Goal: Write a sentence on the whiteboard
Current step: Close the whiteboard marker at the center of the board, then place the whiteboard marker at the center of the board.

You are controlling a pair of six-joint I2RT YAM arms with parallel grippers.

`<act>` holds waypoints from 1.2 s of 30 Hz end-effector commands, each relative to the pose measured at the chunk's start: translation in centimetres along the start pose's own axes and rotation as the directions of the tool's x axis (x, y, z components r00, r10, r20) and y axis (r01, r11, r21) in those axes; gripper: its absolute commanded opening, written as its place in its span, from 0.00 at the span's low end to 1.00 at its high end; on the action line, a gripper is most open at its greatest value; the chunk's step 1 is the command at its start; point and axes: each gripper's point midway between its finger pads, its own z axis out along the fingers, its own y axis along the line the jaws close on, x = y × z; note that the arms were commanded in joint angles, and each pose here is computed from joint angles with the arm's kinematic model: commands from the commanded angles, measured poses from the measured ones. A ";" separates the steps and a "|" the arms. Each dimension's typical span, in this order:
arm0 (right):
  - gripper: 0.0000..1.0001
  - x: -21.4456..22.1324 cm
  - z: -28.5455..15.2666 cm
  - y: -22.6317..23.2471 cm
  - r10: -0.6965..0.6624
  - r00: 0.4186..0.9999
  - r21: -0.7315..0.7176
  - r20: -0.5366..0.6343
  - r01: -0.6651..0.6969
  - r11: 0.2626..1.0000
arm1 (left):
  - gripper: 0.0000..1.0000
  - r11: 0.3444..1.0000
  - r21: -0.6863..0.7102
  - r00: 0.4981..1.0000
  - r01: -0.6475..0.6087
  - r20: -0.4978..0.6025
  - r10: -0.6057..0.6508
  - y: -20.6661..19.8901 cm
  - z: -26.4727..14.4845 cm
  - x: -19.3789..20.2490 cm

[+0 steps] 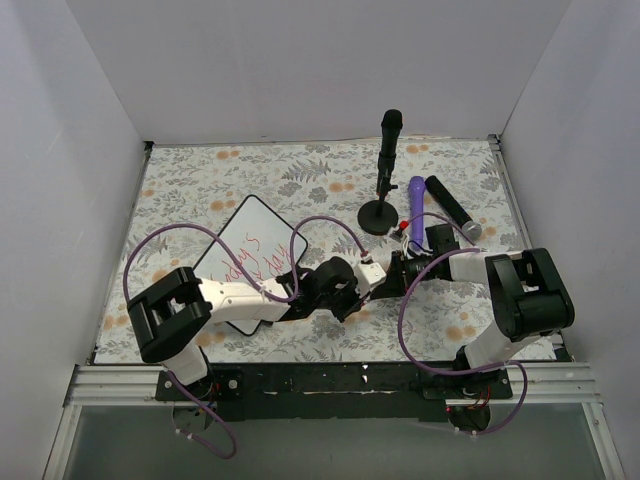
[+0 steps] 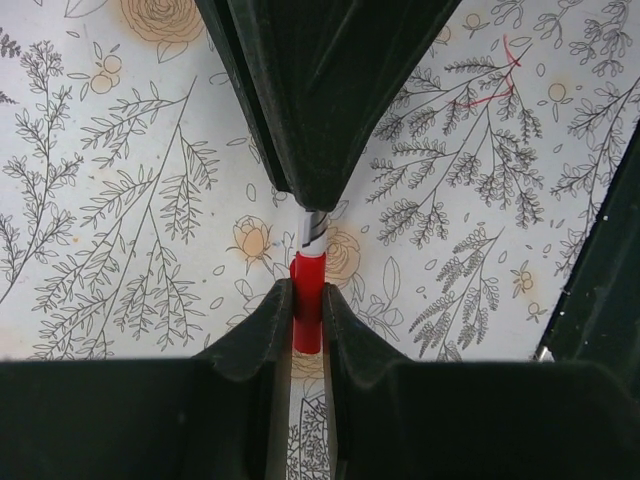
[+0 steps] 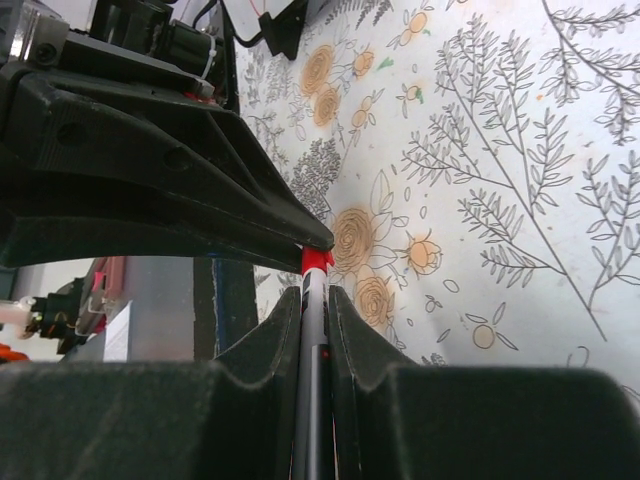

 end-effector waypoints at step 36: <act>0.92 -8.8 -12.9 -2.1 -0.358 0.895 0.604 -0.265 0.443 0.663 | 0.98 0.913 -0.178 0.843 0.368 0.479 -0.246 3.4 -21.3 -12.0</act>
